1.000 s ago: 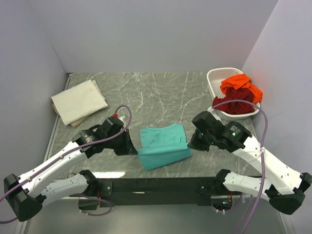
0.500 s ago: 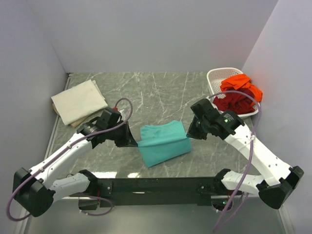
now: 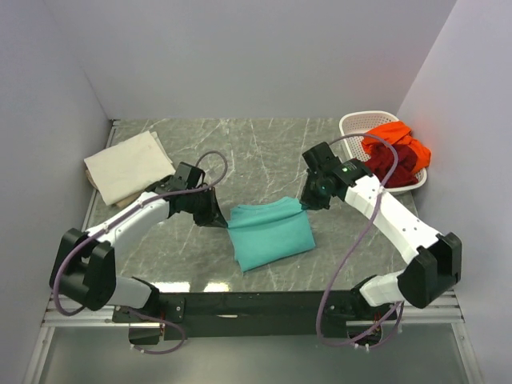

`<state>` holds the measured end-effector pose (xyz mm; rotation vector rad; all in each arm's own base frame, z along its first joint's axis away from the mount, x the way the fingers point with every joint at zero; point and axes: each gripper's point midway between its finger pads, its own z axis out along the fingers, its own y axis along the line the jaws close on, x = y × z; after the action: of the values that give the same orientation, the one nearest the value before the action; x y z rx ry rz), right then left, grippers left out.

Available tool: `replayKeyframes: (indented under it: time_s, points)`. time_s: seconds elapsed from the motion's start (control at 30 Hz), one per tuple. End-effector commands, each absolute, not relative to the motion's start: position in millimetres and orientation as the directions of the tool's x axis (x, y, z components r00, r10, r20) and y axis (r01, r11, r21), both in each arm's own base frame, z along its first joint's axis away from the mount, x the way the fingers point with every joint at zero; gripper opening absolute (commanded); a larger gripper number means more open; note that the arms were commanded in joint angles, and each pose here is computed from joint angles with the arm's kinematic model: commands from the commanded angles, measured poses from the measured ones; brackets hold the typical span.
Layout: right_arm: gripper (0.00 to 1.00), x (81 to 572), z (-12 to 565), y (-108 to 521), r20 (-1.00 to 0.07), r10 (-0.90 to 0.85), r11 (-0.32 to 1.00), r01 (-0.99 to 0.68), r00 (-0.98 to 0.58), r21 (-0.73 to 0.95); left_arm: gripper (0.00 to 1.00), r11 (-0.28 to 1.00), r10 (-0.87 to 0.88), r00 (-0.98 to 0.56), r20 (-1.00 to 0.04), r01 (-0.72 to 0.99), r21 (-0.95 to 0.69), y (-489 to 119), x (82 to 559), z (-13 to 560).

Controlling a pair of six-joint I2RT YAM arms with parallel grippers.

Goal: Fold and stack the t-shirts
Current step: Fold the tshirt

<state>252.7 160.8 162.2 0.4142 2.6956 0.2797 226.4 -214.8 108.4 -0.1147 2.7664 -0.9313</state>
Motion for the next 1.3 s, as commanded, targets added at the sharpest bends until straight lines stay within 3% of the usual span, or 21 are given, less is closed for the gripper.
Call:
replayKeyframes:
  time_s: [0.0,0.1,0.13,0.17,0.2,0.23,0.27,0.37,0.6,0.9,1.1,1.27]
  points:
    - [0.00,287.9,177.7,153.3,-0.458,0.298,0.948,0.205,-0.837,0.242,0.00,0.795,-0.123,-0.959,-0.256,0.059,-0.604,-214.1,254.9,114.0]
    - [0.00,313.0,170.5,151.0,-0.469,0.287,0.954,0.202,-0.835,0.223,0.00,0.792,-0.155,-0.950,-0.271,0.045,-0.609,-211.6,277.6,112.2]
    - [0.00,323.9,159.5,147.6,-0.454,0.290,0.954,0.215,-0.842,0.209,0.11,0.795,-0.166,-0.948,-0.272,0.035,-0.605,-211.9,289.7,109.4]
    - [0.10,337.0,158.1,151.4,-0.467,0.285,0.954,0.199,-0.837,0.226,0.25,0.808,-0.187,-0.942,-0.278,0.014,-0.589,-206.3,299.9,108.1]
    - [0.26,348.4,160.6,157.0,-0.478,0.252,0.959,0.151,-0.841,0.240,0.42,0.837,-0.220,-0.929,-0.299,-0.022,-0.546,-197.4,313.7,102.9]
    - [0.57,360.9,149.3,160.7,-0.466,0.233,0.963,0.136,-0.854,0.233,0.53,0.845,-0.241,-0.908,-0.343,-0.023,-0.535,-194.1,329.8,114.1]
    - [0.64,373.2,150.4,162.9,-0.479,0.221,0.964,0.116,-0.850,0.239,0.71,0.852,-0.269,-0.890,-0.369,-0.042,-0.521,-186.4,340.9,119.7]
    - [0.80,400.1,171.9,173.8,-0.518,0.173,0.970,0.053,-0.838,0.238,0.86,0.856,-0.322,-0.828,-0.459,-0.048,-0.514,-178.4,364.3,148.3]
    - [0.84,380.6,205.8,181.4,-0.589,0.135,0.946,-0.074,-0.797,0.316,0.83,0.812,-0.333,-0.845,-0.418,-0.032,-0.583,-190.1,335.5,137.8]
    - [0.72,297.3,149.6,183.7,-0.479,0.148,0.908,-0.074,-0.865,0.413,0.85,0.752,-0.314,-0.888,-0.335,-0.017,-0.659,-217.1,291.4,108.9]
    - [0.65,283.5,129.3,184.5,-0.452,0.176,0.922,-0.015,-0.875,0.388,0.81,0.740,-0.285,-0.899,-0.332,0.014,-0.672,-246.2,290.5,105.6]
    - [0.65,286.3,118.1,169.2,-0.469,0.200,0.942,0.038,-0.860,0.333,0.74,0.774,-0.252,-0.908,-0.334,0.018,-0.633,-263.2,296.9,93.9]
